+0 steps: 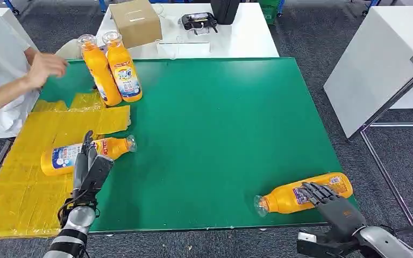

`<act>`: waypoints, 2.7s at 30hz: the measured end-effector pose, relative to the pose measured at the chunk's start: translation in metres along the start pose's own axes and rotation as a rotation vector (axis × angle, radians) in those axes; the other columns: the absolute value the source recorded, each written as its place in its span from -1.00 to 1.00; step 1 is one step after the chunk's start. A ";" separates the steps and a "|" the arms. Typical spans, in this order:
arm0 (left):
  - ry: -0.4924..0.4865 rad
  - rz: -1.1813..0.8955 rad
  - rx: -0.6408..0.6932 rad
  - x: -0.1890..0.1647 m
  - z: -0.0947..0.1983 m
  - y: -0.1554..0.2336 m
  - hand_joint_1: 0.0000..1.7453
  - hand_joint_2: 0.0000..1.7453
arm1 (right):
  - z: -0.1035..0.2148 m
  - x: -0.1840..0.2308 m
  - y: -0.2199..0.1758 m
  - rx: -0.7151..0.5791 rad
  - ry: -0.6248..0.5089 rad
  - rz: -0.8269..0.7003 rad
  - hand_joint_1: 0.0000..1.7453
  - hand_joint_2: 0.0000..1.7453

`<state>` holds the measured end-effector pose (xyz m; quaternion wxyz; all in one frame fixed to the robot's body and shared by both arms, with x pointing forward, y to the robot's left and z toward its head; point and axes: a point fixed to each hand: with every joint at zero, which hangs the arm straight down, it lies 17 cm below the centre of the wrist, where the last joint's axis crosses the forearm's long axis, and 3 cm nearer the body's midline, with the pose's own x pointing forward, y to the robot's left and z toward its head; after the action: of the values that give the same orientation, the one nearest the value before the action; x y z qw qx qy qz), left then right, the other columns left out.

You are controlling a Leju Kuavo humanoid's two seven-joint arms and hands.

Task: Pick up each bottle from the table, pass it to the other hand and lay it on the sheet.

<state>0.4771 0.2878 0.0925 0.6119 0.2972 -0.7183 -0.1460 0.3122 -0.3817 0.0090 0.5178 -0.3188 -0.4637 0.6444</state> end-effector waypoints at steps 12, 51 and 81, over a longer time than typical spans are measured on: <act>-0.107 0.083 -0.037 0.058 0.030 -0.012 -1.00 -1.00 | -0.035 -0.003 -0.020 -0.151 0.122 0.179 -1.00 1.00; -0.238 0.278 -0.067 0.120 0.050 -0.029 -1.00 1.00 | -0.002 -0.180 0.047 0.181 0.481 -0.034 0.94 1.00; -0.353 0.252 -0.256 0.174 0.103 -0.083 -1.00 1.00 | -0.088 0.125 -0.219 -0.803 -0.194 -1.022 1.00 1.00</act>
<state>0.3854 0.1023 0.1614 0.5231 0.0955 -0.8210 -0.2080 0.4394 -0.2303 0.1890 0.5554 -0.1674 -0.8057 0.1200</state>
